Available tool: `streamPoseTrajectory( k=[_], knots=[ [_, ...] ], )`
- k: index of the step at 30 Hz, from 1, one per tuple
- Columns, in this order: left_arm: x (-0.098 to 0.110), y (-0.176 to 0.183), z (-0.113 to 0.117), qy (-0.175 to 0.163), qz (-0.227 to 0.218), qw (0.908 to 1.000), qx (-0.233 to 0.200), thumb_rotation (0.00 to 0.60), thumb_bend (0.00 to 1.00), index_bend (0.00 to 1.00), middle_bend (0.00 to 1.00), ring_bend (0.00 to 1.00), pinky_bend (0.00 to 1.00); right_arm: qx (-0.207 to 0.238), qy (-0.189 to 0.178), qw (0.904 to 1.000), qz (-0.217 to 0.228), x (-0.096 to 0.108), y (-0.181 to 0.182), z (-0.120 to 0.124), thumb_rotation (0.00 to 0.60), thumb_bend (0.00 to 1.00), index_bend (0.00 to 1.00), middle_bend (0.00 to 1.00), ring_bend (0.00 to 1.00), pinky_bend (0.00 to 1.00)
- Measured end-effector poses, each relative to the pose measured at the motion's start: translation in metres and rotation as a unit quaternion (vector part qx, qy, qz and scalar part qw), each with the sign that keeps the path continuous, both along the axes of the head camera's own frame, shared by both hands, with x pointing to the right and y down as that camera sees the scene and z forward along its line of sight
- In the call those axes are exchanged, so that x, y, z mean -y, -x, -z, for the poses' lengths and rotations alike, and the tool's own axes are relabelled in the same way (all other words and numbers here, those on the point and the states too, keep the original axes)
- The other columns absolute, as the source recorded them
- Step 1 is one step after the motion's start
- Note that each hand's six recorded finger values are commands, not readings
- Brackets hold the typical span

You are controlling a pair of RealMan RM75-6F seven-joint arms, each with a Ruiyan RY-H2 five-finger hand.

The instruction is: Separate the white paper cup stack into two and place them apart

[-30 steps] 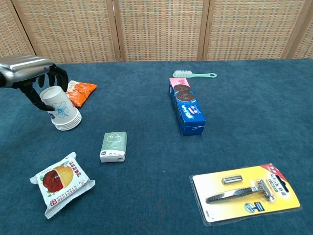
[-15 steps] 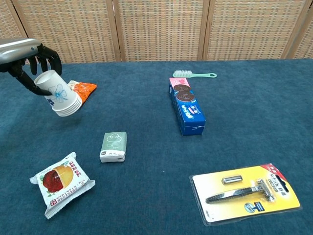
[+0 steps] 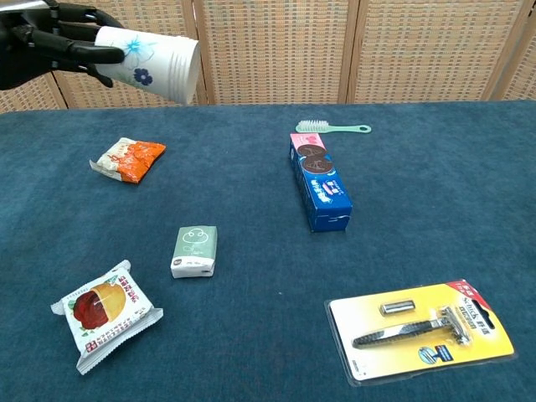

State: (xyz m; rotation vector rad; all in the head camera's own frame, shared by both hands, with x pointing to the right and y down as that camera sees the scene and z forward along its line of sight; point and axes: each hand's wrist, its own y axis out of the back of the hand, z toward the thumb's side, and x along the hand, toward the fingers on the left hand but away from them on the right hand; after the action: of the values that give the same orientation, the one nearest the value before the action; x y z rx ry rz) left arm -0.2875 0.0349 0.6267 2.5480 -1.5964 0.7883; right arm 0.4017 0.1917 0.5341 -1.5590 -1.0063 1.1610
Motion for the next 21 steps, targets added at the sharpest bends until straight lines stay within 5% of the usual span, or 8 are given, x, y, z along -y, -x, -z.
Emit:
streamPoseTrajectory(
  k=[12, 21],
  knots=[
    [-0.001, -0.135, -0.027, 0.124, -0.040, 0.9789, -0.158, 0.600, 0.36, 0.50, 0.49, 0.42, 0.46, 0.046, -0.079, 0.9859, 0.140, 0.057, 0.032, 0.001, 0.600, 0.09, 0.26, 0.05, 0.00, 0.00],
    [-0.004, -0.193, -0.038, 0.143, -0.076, 0.9728, -0.166, 0.600, 0.37, 0.50, 0.49, 0.42, 0.46, 0.048, -0.102, 0.9750, 0.192, 0.086, 0.059, 0.002, 0.600, 0.17, 0.33, 0.10, 0.00, 0.00]
  ],
)
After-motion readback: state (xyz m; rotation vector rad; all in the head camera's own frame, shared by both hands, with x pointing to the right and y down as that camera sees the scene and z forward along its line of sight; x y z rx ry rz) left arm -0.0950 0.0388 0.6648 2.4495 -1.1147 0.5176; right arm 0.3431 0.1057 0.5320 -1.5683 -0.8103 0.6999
